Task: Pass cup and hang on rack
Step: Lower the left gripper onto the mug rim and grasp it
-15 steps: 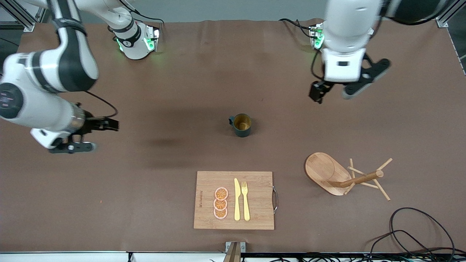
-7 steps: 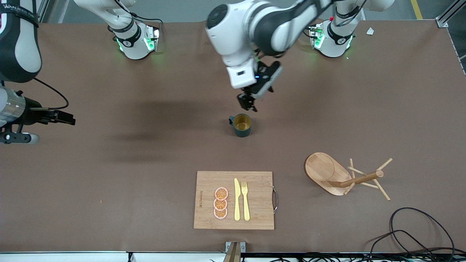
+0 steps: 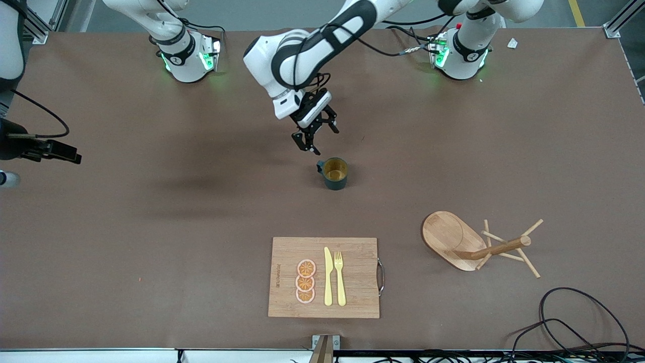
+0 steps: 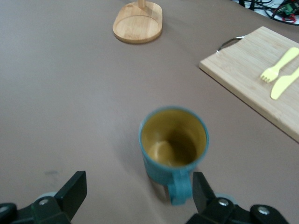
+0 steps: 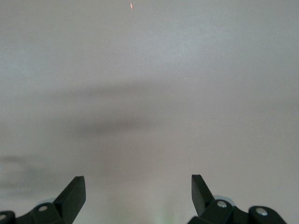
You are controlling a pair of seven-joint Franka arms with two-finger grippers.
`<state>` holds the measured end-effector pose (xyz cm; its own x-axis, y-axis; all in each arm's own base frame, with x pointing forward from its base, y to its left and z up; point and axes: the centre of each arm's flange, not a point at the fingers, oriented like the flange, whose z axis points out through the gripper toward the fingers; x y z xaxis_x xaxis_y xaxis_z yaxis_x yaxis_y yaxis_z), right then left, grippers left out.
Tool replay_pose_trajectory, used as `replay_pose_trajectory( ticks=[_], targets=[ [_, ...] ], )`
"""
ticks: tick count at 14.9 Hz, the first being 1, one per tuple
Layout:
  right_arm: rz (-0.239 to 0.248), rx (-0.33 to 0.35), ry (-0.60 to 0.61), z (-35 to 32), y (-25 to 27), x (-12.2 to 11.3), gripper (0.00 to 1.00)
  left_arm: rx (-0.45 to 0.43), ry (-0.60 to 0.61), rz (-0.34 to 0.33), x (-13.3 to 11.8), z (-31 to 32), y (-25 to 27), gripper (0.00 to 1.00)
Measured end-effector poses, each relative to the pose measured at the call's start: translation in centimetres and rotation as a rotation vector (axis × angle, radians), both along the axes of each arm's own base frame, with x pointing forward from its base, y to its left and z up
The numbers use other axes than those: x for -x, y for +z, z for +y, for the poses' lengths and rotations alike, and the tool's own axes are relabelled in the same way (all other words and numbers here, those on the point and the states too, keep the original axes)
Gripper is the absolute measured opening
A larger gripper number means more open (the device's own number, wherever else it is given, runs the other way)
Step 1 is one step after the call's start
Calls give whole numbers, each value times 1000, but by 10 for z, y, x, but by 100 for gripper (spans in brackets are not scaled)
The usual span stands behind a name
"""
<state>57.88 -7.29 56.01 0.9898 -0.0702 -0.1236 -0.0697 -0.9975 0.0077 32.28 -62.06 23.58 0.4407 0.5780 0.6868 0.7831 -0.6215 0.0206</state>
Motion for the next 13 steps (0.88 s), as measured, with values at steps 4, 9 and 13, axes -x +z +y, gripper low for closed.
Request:
replay_pose_trajectory(
  ticks=[4,9,13],
  targets=[
    [-19,2,3,2,31,2,100,7,19,-46,11,-10,-55,100],
    [-14,-6,10,7,30,1,100,24,2,-102,-13,-6,-75,100],
    [8,-9,13,9,27,2,100,51,-8,-117,-32,-1,-86,100]
  ],
)
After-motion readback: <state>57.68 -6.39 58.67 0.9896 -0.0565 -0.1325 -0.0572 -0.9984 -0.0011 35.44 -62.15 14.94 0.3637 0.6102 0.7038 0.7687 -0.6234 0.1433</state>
